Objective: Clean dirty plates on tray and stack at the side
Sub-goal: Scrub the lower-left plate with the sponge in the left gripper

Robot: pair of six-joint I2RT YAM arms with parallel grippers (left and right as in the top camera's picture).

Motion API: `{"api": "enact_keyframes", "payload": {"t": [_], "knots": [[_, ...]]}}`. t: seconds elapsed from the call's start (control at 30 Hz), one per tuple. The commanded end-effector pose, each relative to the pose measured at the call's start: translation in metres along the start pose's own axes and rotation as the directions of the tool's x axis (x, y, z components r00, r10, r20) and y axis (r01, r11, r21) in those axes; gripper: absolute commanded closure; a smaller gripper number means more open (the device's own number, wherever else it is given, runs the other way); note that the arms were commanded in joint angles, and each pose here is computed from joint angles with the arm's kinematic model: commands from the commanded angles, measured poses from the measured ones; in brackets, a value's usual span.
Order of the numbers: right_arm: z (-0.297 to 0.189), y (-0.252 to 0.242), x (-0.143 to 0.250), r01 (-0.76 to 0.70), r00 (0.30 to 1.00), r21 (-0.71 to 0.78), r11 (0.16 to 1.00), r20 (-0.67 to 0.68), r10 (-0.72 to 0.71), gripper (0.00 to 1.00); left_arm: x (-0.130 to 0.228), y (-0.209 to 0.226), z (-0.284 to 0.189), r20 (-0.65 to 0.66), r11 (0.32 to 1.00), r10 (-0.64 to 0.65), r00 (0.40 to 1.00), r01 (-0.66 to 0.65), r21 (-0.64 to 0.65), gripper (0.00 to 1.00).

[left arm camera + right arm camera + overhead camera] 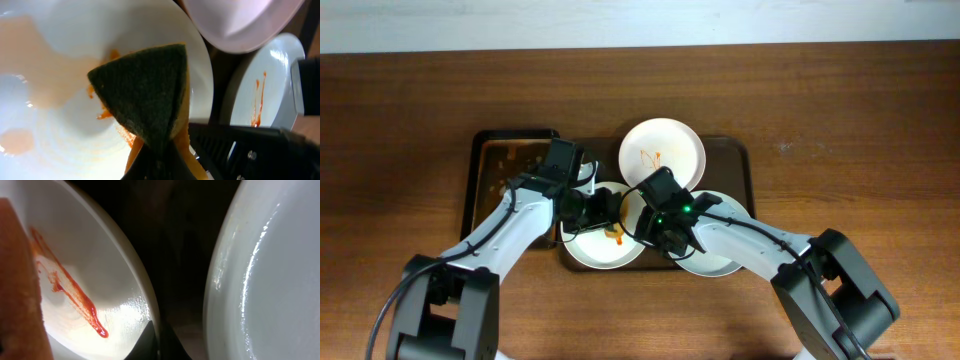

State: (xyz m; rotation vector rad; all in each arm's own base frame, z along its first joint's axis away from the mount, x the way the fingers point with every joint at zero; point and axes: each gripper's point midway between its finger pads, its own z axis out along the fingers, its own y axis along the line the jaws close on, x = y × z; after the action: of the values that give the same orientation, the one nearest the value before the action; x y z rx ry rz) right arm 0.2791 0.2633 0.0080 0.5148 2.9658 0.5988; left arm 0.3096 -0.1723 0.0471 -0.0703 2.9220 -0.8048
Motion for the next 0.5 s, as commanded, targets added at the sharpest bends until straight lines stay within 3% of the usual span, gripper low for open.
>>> {"api": "enact_keyframes", "payload": {"t": [0.0,0.3,0.47], "knots": [[0.004,0.001,0.002,-0.005,1.0,0.006,1.0,-0.007,0.006,0.96,0.011,0.0,0.01,-0.047,0.994,0.1,0.994,-0.098,0.037,1.0],[0.004,0.002,0.004,-0.005,1.0,0.002,1.0,-0.015,0.005,0.96,0.038,0.009,0.036,-0.099,0.994,0.077,0.992,-0.069,0.081,1.0],[0.004,0.002,0.004,-0.005,1.0,0.0,1.0,-0.018,0.005,0.96,0.043,0.029,0.048,-0.06,0.996,-0.043,0.997,0.038,-0.078,1.0]]}}
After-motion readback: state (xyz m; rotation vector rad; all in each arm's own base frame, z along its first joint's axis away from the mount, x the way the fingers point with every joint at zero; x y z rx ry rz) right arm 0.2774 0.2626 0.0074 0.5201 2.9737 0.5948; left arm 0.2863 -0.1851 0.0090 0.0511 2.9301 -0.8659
